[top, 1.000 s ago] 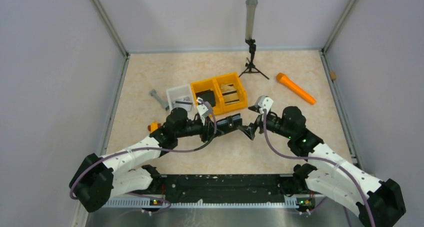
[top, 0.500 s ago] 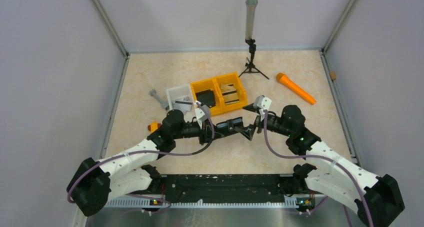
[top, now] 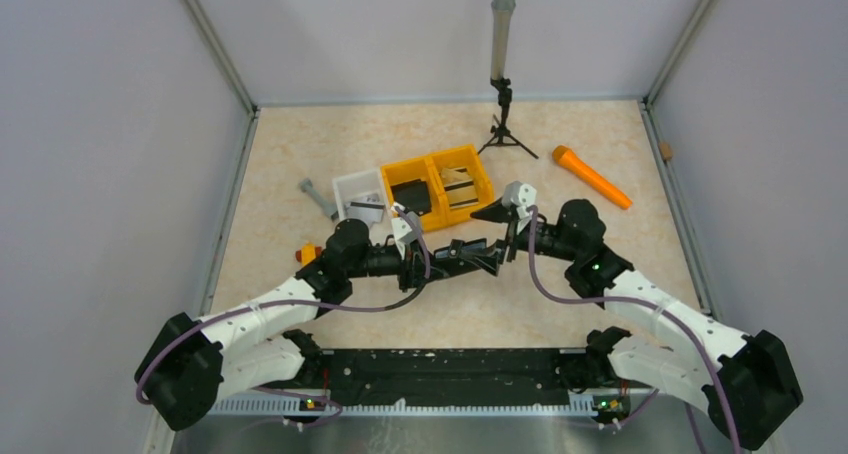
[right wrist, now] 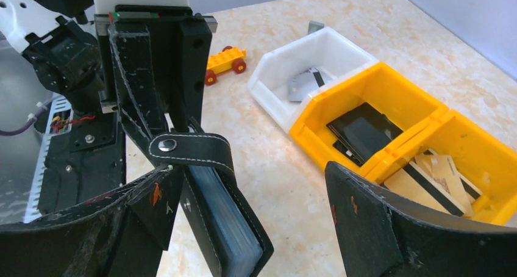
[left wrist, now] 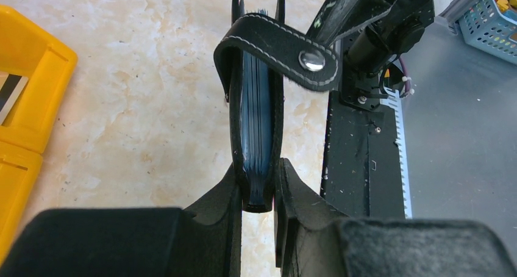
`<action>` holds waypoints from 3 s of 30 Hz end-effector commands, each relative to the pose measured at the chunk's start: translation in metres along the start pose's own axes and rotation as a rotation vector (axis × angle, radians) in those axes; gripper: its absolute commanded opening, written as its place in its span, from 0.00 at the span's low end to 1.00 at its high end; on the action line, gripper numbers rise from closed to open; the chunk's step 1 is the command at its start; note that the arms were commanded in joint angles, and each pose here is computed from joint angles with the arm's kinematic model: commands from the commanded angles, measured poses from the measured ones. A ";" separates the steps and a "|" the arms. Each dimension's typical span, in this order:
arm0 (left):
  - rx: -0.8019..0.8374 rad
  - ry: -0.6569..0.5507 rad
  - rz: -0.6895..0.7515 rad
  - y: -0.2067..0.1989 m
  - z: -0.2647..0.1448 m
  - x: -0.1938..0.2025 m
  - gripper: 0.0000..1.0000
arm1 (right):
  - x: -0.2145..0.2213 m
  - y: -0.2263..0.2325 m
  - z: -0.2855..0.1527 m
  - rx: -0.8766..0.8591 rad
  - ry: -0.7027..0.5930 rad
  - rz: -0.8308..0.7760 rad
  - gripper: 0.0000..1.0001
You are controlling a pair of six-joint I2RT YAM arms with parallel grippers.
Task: Take the credit cards out of the card holder
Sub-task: Open the card holder at the center of the board.
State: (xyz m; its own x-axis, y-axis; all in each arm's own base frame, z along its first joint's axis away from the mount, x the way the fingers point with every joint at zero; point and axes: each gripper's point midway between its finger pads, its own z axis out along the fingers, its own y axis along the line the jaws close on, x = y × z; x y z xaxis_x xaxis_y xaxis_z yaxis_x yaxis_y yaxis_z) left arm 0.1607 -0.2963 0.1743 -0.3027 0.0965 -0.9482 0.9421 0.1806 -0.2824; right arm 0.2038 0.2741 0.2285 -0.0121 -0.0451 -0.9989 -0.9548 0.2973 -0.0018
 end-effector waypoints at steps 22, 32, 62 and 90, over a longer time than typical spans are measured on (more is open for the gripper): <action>0.029 -0.093 0.099 -0.007 -0.002 -0.026 0.12 | -0.033 0.019 0.012 -0.159 -0.006 0.019 0.39; 0.027 -0.111 0.118 -0.009 -0.005 -0.028 0.13 | -0.020 0.025 0.014 -0.218 0.059 0.066 0.33; -0.076 -0.087 0.052 0.012 0.000 -0.024 0.99 | -0.065 -0.005 0.014 0.016 -0.092 0.186 0.00; -0.145 -0.220 0.086 0.013 -0.023 -0.040 0.99 | -0.086 0.021 0.011 -0.105 -0.029 0.516 0.00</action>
State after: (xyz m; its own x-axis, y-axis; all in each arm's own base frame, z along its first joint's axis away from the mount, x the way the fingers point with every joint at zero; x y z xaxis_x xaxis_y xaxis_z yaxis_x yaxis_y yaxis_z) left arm 0.1913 -0.2742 0.1949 -0.2367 -0.0534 -0.9701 0.8930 0.3813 -0.2389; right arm 0.1985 0.2912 0.2973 -0.5004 0.1306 -0.8559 -0.8178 0.2530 0.5168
